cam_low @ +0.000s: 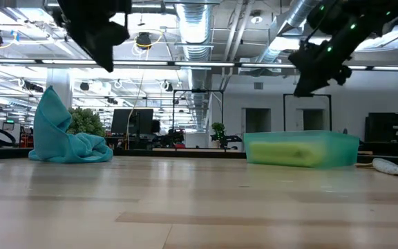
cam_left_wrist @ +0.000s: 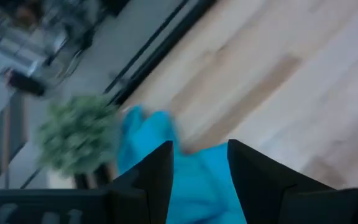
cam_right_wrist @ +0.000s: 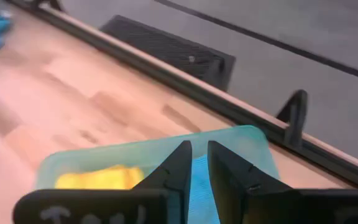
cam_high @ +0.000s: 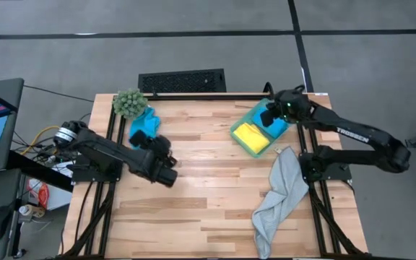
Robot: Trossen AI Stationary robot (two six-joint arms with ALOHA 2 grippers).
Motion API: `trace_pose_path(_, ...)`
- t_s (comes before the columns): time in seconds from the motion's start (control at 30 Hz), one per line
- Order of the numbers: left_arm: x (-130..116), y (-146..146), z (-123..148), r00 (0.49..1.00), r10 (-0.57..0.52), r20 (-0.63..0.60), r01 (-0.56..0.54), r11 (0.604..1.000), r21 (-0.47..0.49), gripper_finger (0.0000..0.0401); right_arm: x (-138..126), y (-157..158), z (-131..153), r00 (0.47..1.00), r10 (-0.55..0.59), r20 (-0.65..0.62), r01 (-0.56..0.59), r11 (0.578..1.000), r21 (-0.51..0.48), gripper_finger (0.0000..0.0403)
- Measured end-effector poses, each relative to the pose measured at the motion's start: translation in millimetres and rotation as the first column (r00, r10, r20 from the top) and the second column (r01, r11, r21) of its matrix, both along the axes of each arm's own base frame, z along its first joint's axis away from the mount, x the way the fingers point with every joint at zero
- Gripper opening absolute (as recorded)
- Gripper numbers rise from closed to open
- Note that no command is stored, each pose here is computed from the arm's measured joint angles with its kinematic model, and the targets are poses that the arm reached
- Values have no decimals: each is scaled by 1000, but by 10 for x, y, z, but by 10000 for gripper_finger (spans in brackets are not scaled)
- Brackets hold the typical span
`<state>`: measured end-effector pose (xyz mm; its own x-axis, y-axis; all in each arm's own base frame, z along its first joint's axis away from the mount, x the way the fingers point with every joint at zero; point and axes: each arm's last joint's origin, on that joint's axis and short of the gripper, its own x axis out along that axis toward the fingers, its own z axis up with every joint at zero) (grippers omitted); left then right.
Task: Fold microfiber towels
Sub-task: Put the right blue towel into the blue bin, then fold the blue towel
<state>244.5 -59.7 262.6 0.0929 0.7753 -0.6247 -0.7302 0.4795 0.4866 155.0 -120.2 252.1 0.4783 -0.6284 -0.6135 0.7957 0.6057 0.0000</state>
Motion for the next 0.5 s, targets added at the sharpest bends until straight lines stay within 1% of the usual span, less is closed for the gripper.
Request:
trace_pose_path(0.07,-98,33,55,998,66,2,-66,998,-9,148,-14,68,39,1000,22,15,-22,1000,-5,76)
trace_pose_path(0.13,-185,51,95,993,99,68,-95,994,-56,152,-17,115,56,999,40,19,-40,999,-7,76)
trace_pose_path(0.2,-327,78,130,981,146,130,-131,984,-120,158,-4,145,63,998,60,20,-59,998,-12,76)
trace_pose_path(0.23,-385,97,123,973,171,156,-151,979,-135,162,5,157,64,998,68,20,-68,998,-12,76)
trace_pose_path(0.33,-611,165,23,942,290,169,-261,949,-176,175,45,174,55,996,89,19,-88,996,-16,83)
trace_pose_path(0.4,-752,219,-32,910,357,209,-318,927,-200,186,75,179,27,995,101,3,-101,995,-8,90)
trace_pose_path(0.5,-853,263,-175,881,404,248,-348,906,-239,202,117,166,-10,994,108,-12,-108,994,1,102)
